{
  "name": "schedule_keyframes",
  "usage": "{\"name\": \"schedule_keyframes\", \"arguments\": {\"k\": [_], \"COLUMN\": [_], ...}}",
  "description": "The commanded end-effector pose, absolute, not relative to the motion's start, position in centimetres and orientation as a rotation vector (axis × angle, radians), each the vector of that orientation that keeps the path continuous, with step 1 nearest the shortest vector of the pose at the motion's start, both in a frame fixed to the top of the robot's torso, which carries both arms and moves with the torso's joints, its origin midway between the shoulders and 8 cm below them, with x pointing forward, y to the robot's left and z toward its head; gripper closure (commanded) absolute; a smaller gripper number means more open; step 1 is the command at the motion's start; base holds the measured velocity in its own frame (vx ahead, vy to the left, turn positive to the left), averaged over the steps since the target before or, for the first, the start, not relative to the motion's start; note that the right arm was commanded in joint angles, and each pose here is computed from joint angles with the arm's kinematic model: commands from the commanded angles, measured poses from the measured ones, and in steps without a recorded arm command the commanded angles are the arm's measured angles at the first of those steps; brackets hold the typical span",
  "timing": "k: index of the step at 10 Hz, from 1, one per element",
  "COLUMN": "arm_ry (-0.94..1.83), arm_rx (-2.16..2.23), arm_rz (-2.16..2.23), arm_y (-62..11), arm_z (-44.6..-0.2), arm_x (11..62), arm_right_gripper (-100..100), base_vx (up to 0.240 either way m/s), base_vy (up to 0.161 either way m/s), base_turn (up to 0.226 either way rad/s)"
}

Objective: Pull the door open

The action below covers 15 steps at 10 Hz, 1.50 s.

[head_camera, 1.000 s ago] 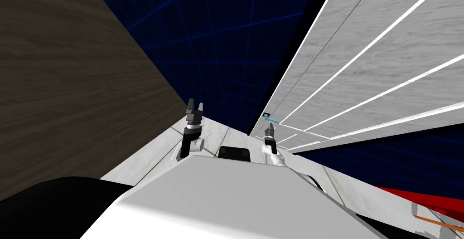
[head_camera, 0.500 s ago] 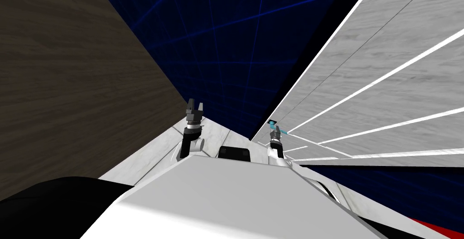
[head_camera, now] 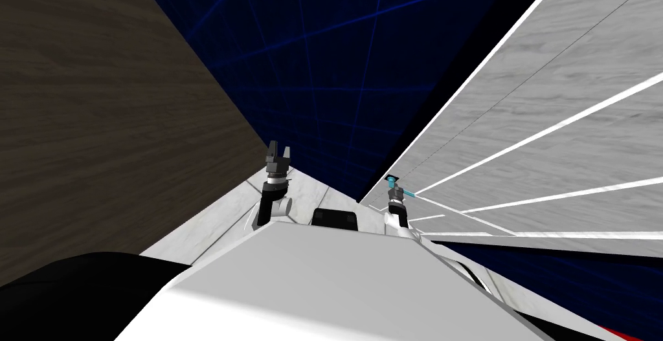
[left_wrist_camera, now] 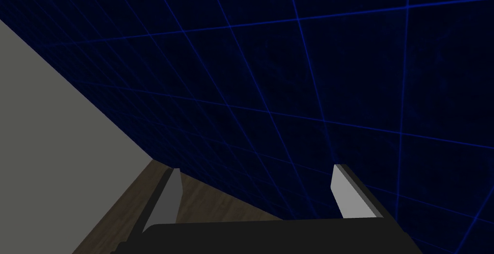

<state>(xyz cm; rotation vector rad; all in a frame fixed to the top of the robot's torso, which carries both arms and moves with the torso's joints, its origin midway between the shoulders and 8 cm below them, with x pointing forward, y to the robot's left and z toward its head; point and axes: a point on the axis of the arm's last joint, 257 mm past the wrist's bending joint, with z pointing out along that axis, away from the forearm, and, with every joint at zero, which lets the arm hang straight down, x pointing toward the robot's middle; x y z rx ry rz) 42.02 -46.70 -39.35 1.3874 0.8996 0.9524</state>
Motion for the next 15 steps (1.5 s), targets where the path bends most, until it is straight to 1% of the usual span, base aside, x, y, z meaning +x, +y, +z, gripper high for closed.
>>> {"name": "schedule_keyframes", "arguments": {"k": [1, 4, 5, 8, 14, 15], "arm_ry": [0.9, 0.9, 0.914, 0.935, 0.995, 0.995], "arm_rx": [1.387, 1.387, 1.385, 1.373, 1.345, 1.348], "arm_rz": [0.952, 0.952, 0.963, 0.986, 1.05, 1.048], "arm_y": [-46.7, -46.7, -46.4, -46.1, -44.9, -44.7], "arm_z": [-39.3, -39.3, -39.5, -39.4, -39.4, -39.5], "arm_x": [42.1, 42.1, 42.0, 41.9, 41.7, 41.8], "arm_right_gripper": [100, 100, 100, 100, 100, 100], "base_vx": [-0.021, -0.003, -0.126, -0.189, -0.24, -0.102], "base_vy": [0.005, 0.0, -0.018, -0.014, -0.032, 0.005], "base_turn": [0.009, 0.002, 0.073, 0.095, 0.105, 0.025]}}
